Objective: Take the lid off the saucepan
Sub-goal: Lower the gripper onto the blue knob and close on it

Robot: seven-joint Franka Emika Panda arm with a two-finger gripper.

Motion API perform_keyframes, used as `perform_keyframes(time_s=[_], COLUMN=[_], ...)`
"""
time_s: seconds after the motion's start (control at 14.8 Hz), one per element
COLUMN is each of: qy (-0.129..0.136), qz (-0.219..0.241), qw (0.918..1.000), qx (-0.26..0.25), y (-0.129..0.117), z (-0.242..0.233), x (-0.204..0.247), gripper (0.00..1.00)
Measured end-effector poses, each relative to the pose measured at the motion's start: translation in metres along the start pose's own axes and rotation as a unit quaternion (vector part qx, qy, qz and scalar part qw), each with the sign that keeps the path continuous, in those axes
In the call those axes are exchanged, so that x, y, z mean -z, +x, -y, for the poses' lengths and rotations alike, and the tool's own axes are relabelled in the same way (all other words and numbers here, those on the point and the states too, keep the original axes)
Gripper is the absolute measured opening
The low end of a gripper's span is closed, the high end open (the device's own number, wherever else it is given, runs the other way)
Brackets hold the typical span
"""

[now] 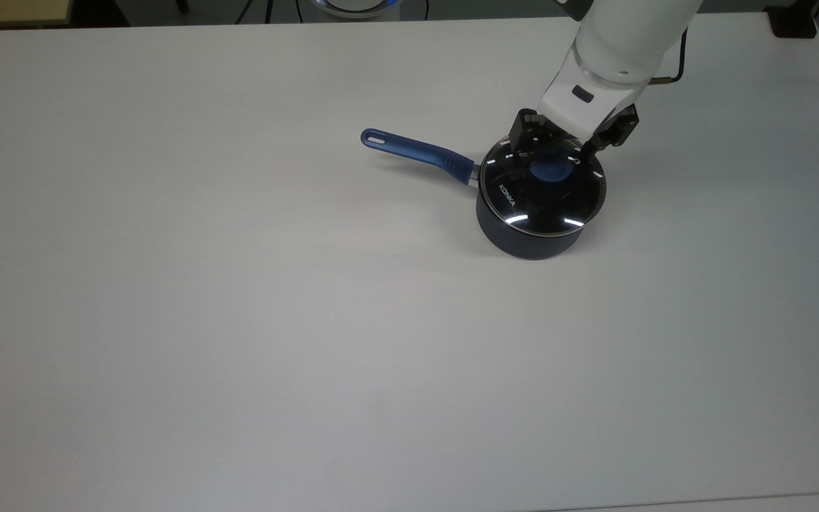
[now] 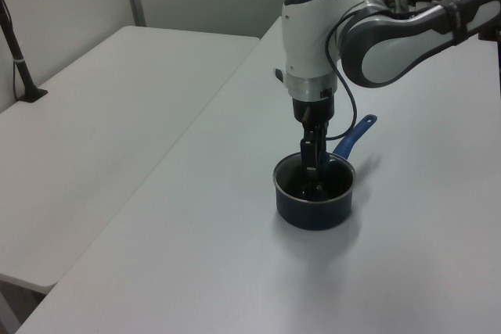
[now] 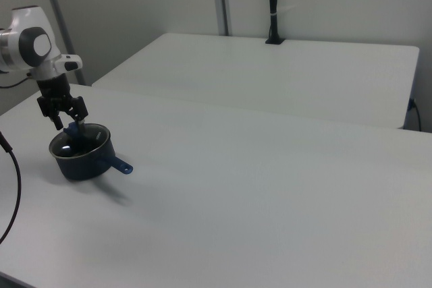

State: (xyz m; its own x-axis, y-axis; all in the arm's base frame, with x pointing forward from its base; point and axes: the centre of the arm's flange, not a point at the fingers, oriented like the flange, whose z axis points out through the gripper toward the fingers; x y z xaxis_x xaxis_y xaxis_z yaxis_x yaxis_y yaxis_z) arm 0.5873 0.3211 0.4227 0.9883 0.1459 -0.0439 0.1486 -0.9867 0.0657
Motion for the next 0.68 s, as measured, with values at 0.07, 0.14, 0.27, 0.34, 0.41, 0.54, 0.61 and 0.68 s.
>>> perform_keyframes(time_s=[0.07,0.14,0.27,0.34,0.41,0.54,0.61,0.68], qy=[0.000,0.001,0.001,0.001,0.001,0.000,0.000,0.000], qz=[-0.001,-0.002,-0.003,-0.003,-0.003,-0.003,-0.003,-0.003], qw=[1.0000,1.0000,1.0000,1.0000,1.0000,1.0000,1.0000,1.0000], qx=[-0.001,-0.001,-0.002,-0.002,-0.002,-0.003,-0.004,-0.004], y=[0.0005,0.0010,0.0015,0.0016,0.0017,0.0022,0.0026,0.0027], z=[-0.0007,-0.0012,-0.0018,-0.0020,-0.0025,-0.0040,-0.0051,-0.0053], x=[-0.0002,-0.0006,-0.0017,-0.0020,-0.0021,-0.0021,-0.0024,-0.0026], gripper=[0.85,0.85,0.82,0.81,0.79,0.70,0.66,0.66])
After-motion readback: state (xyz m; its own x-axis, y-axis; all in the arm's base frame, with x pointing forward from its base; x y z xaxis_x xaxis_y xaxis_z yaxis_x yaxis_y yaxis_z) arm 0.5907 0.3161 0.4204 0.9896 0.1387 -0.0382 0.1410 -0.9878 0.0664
